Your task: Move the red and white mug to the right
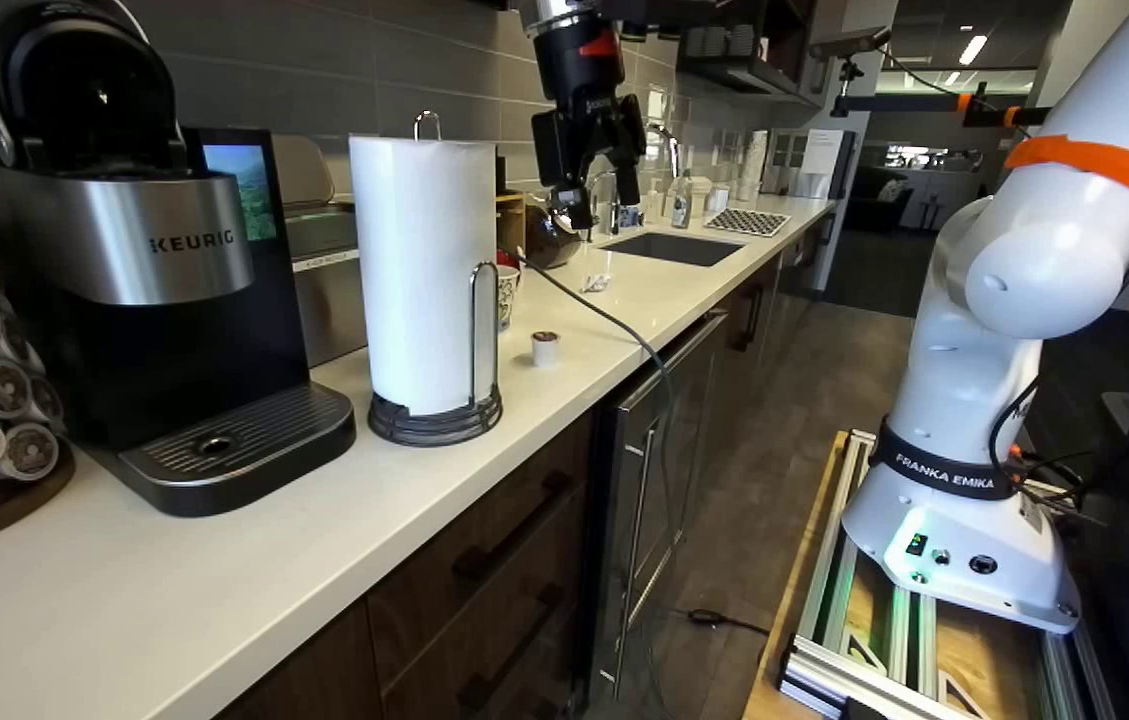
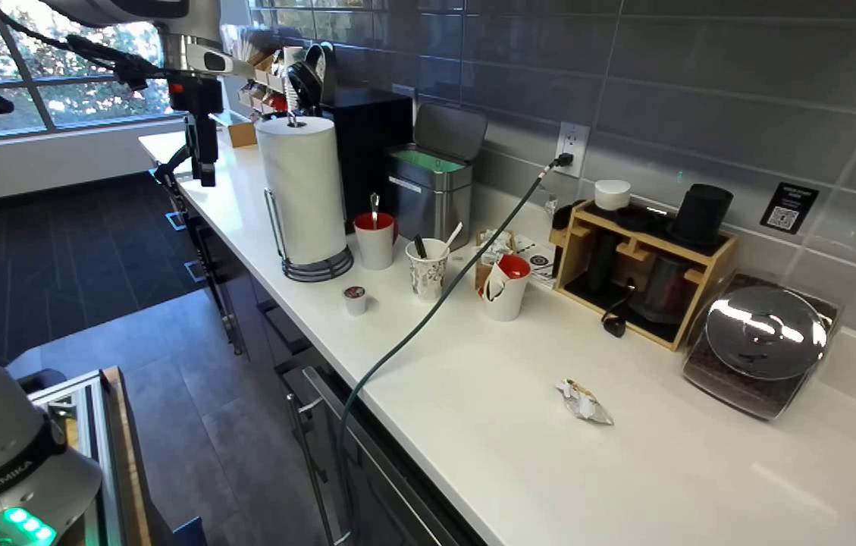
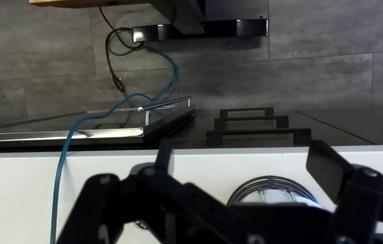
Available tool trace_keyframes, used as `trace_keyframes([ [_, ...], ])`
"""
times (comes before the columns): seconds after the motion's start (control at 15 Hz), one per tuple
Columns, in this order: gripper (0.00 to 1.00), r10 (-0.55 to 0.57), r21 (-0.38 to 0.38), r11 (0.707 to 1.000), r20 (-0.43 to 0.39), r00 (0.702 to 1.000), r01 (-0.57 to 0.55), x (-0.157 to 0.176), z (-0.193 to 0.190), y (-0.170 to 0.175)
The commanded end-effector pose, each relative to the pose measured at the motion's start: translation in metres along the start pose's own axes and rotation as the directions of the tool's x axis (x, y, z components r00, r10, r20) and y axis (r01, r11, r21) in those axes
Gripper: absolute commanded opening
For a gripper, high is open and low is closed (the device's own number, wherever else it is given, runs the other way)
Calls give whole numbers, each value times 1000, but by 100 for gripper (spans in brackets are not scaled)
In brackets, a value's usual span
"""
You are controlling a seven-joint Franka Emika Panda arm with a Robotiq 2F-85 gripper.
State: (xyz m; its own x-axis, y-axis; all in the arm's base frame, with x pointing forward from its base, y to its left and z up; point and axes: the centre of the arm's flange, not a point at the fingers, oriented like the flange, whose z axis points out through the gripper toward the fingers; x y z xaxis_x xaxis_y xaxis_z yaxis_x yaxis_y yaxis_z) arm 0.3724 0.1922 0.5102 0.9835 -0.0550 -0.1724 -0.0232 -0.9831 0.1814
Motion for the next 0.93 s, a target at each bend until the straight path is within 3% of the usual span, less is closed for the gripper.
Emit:
trace_keyframes([
  [0.0,100,0,0,1000,0,1000,0,0,0,0],
  [0.27,100,8,8,1000,-10,1000,-8,4,1,6],
  [0.53,100,-22,144,989,-149,989,44,32,3,66],
  [0.73,100,-130,185,965,-276,952,186,51,1,128],
  [0.87,100,-16,263,960,-284,959,94,68,-3,148],
])
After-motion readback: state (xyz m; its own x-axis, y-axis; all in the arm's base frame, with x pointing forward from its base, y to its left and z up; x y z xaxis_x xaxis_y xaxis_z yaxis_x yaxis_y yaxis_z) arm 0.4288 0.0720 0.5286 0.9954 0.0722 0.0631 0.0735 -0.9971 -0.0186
